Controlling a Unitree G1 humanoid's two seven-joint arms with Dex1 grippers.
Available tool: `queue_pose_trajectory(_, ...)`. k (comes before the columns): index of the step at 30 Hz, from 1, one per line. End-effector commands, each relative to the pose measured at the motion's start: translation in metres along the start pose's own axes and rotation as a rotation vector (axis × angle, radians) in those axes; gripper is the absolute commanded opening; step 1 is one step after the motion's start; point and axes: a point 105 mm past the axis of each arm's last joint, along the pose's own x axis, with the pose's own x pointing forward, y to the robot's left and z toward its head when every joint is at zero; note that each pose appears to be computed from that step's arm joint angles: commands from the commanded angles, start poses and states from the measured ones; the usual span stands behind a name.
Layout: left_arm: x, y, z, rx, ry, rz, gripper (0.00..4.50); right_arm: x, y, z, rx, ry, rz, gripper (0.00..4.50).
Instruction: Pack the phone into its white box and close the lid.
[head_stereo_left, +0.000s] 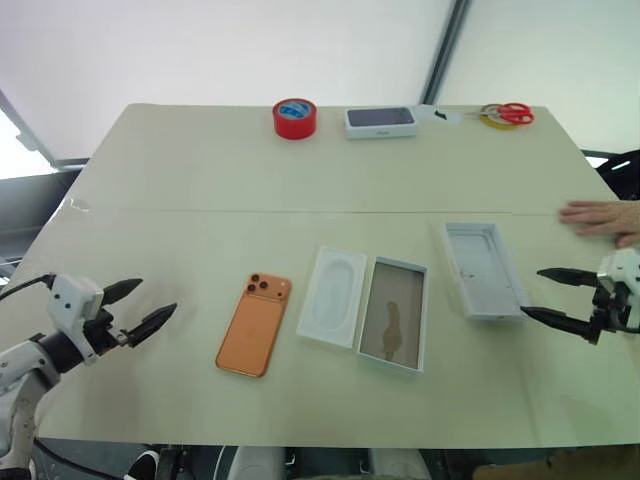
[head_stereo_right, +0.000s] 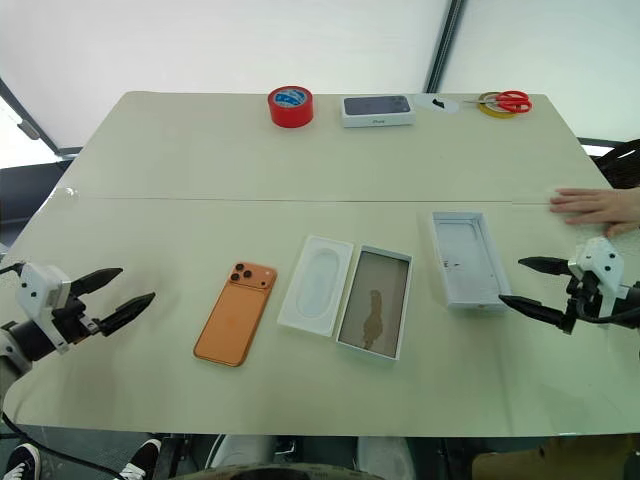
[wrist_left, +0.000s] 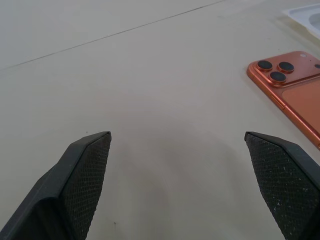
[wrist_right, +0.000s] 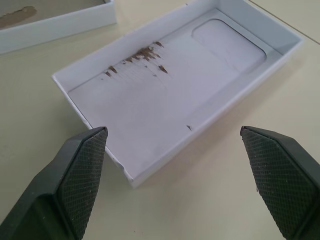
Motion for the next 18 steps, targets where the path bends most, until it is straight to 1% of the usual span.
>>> queue_pose_trajectory(1, -0.004, 0.002, 0.014, 0.044, -0.044, 0.007, 4.50, -0.008, -0.009, 0.013, -0.048, -0.015, -0.036, 4.44)
queue_pose_trajectory(4, -0.001, 0.000, 0.015, 0.050, -0.024, -0.005, 4.50, -0.003, -0.008, 0.015, -0.048, -0.021, -0.024, 4.44)
queue_pose_trajectory(7, -0.001, -0.001, 0.021, 0.080, -0.048, -0.013, 4.50, -0.002, -0.008, 0.015, -0.051, -0.019, -0.021, 4.44)
queue_pose_trajectory(12, -0.002, -0.001, 0.021, 0.087, -0.032, -0.021, 4.50, 0.002, -0.006, 0.017, -0.050, -0.030, -0.011, 4.44)
queue_pose_trajectory(18, 0.001, -0.002, 0.027, 0.110, -0.070, -0.036, 4.50, 0.007, -0.005, 0.020, -0.056, -0.046, -0.006, 4.44)
